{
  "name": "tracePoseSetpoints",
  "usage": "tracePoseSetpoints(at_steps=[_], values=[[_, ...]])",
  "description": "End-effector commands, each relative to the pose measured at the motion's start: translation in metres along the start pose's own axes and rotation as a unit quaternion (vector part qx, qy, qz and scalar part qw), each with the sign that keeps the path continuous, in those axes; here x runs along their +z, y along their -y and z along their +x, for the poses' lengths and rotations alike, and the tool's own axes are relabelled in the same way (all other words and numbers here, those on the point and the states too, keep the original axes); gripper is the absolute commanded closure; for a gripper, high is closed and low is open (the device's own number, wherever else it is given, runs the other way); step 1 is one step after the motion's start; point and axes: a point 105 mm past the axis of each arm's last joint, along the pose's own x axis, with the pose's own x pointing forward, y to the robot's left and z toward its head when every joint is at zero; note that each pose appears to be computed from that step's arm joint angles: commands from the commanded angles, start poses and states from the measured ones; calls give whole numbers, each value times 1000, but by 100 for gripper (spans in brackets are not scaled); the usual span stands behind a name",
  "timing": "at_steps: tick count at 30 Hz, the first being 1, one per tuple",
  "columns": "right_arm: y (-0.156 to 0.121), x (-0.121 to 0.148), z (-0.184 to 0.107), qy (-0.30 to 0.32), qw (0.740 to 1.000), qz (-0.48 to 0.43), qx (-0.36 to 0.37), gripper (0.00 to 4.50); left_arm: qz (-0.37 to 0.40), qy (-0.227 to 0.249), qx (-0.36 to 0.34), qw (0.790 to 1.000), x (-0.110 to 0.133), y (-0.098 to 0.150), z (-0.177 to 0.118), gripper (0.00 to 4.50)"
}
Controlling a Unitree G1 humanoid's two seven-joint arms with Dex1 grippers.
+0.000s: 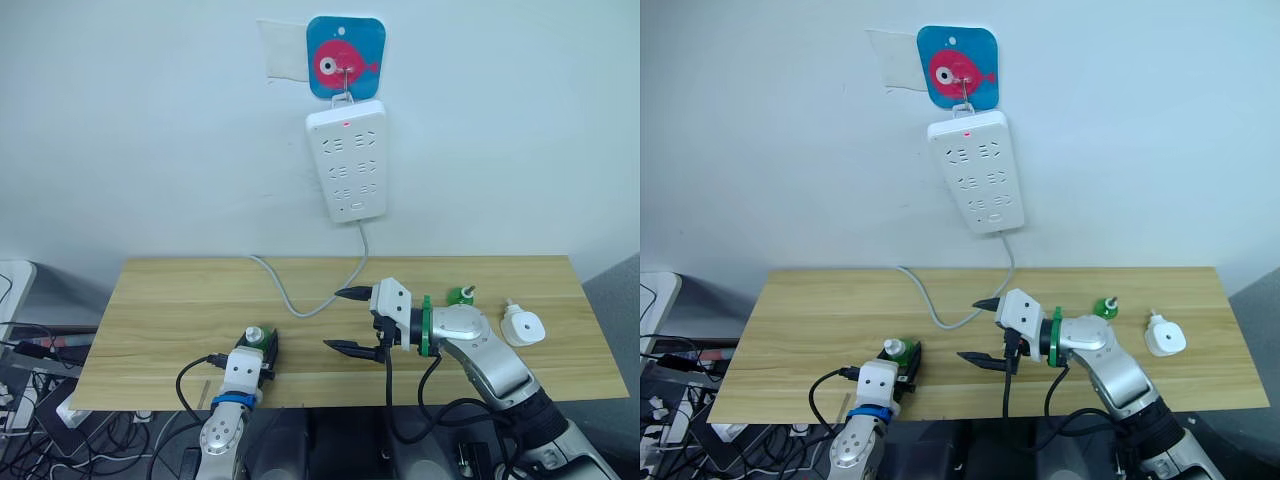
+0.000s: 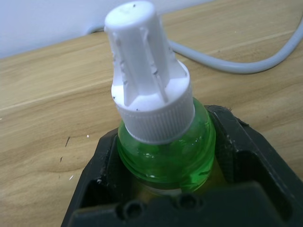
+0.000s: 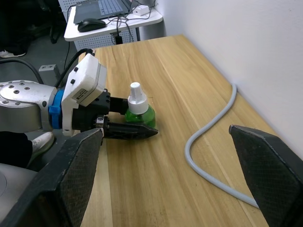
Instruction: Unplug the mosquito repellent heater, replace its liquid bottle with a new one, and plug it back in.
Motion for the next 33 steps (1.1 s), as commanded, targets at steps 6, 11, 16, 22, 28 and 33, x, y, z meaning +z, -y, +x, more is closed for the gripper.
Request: tracePoseSetpoints(at_steps=[6, 11, 16, 22, 28, 33], values=[[4, 15, -32, -3, 1000, -1, -6, 0, 118, 69, -268, 954, 97, 64, 19, 224], [7, 29, -29, 26, 999, 28, -39, 0, 148, 51, -385, 910, 128, 84, 15, 224], [9, 44, -18, 57, 994, 30, -93, 0, 167, 35, -451, 876, 129, 100, 20, 224], [5, 46, -12, 57, 990, 32, -121, 0, 142, 48, -470, 870, 138, 111, 29, 224], [11, 40, -9, 50, 986, 38, -158, 0, 138, 50, -489, 860, 138, 118, 29, 224], [13, 38, -10, 53, 984, 41, -167, 97, 135, 45, -496, 857, 136, 120, 28, 224]])
